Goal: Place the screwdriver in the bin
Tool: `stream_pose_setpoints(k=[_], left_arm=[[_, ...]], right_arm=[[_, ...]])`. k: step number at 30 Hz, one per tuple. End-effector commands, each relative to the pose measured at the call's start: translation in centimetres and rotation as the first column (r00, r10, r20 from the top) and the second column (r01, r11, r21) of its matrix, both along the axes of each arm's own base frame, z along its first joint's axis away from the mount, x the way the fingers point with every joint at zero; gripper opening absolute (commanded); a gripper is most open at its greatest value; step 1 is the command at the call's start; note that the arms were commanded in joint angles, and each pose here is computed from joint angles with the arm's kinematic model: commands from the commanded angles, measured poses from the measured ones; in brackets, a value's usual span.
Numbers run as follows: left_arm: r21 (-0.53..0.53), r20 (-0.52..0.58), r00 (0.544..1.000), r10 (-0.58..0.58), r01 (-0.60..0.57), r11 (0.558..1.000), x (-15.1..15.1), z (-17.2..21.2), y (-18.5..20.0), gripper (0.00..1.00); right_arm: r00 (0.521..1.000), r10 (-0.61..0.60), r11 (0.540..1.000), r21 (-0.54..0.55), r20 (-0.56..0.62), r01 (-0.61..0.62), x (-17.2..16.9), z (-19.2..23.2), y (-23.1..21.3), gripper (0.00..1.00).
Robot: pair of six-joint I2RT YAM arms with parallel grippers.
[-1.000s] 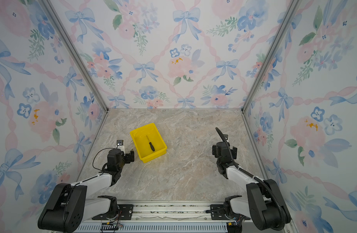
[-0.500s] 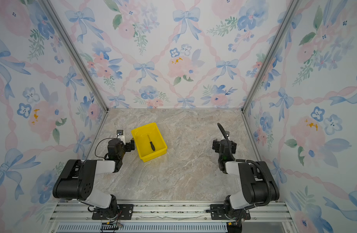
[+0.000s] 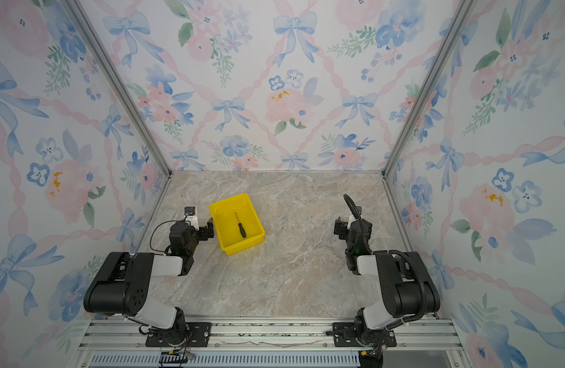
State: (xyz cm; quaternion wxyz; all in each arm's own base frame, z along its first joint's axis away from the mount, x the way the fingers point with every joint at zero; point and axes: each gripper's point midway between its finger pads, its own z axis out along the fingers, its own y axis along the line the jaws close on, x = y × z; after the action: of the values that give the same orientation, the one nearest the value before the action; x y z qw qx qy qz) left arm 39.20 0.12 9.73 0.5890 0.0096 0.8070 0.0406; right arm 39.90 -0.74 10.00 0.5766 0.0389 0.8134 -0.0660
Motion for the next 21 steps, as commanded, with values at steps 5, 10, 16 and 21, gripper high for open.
stream_pose_setpoints(k=[5,10,16,21], left_arm=[[-0.014,0.083,0.997,-0.008,0.009,1.000,-1.31,0.62,-0.10,0.98],[-0.014,0.097,0.995,-0.001,0.003,1.000,-1.35,0.82,-0.05,0.98],[-0.013,0.098,0.995,-0.003,0.004,1.000,-1.34,0.84,-0.08,0.98],[-0.014,0.096,0.995,0.001,0.001,1.000,-1.35,0.76,-0.01,0.98]], right_arm=[[1.000,0.022,1.000,-0.005,0.004,-0.022,-0.13,-0.27,0.26,0.97],[1.000,0.026,1.000,0.002,0.004,-0.026,-0.10,-0.26,0.21,0.97],[1.000,0.027,1.000,0.002,0.005,-0.027,-0.09,-0.26,0.25,0.97],[1.000,0.027,1.000,0.002,0.005,-0.027,-0.05,-0.22,0.24,0.97]])
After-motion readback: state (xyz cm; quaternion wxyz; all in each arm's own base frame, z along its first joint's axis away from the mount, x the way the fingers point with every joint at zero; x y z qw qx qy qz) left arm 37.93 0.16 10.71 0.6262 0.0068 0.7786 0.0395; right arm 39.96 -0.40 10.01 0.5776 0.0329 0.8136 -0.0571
